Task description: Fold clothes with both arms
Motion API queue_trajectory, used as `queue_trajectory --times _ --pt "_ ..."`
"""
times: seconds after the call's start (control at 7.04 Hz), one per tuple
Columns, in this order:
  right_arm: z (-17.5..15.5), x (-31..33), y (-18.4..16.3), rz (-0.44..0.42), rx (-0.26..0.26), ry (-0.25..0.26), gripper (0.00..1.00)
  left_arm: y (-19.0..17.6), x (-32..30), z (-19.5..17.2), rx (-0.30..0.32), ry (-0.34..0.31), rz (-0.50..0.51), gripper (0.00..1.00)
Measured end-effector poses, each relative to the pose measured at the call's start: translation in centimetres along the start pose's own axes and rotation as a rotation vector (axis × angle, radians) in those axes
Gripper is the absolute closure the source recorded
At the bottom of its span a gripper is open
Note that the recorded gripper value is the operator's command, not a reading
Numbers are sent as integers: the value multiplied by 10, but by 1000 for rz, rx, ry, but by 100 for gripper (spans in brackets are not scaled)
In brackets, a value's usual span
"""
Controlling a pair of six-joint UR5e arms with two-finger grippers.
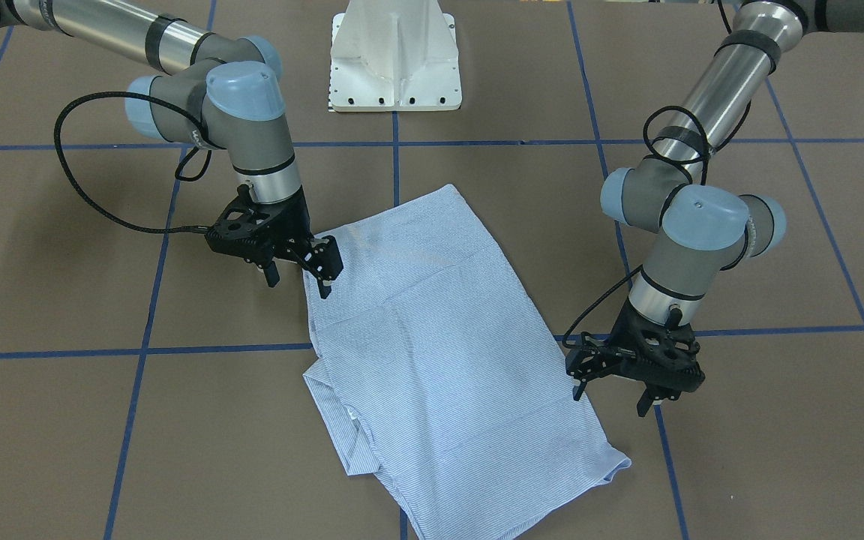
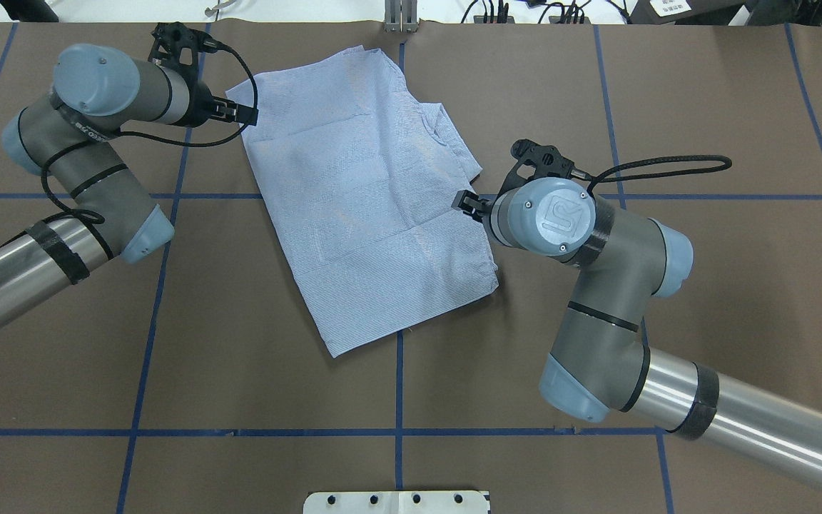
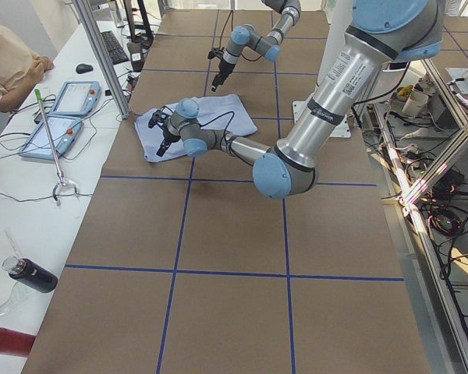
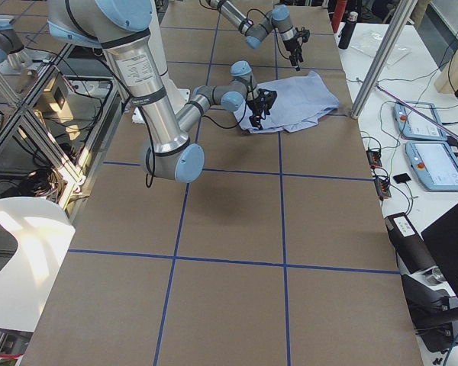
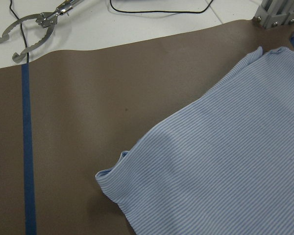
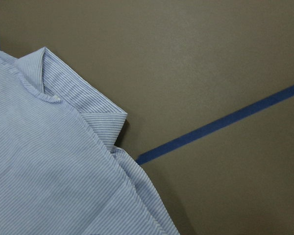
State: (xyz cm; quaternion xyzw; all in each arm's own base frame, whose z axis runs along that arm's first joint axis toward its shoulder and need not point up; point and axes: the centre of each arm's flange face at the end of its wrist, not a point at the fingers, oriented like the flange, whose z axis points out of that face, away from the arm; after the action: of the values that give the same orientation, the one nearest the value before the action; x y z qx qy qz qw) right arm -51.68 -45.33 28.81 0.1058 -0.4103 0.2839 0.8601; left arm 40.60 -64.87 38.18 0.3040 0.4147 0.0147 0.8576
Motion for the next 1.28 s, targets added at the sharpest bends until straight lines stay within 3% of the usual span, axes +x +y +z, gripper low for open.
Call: queue_trajectory --times 0.57,0.99,1.28 --pt "14 21 54 62 39 33 26 10 -9 2 -12 -8 -6 0" --pt "17 22 62 61 48 70 60 12 -10 3 -14 -10 -6 0" --pt "15 19 67 79 43 67 68 12 -10 3 -14 -10 -5 0"
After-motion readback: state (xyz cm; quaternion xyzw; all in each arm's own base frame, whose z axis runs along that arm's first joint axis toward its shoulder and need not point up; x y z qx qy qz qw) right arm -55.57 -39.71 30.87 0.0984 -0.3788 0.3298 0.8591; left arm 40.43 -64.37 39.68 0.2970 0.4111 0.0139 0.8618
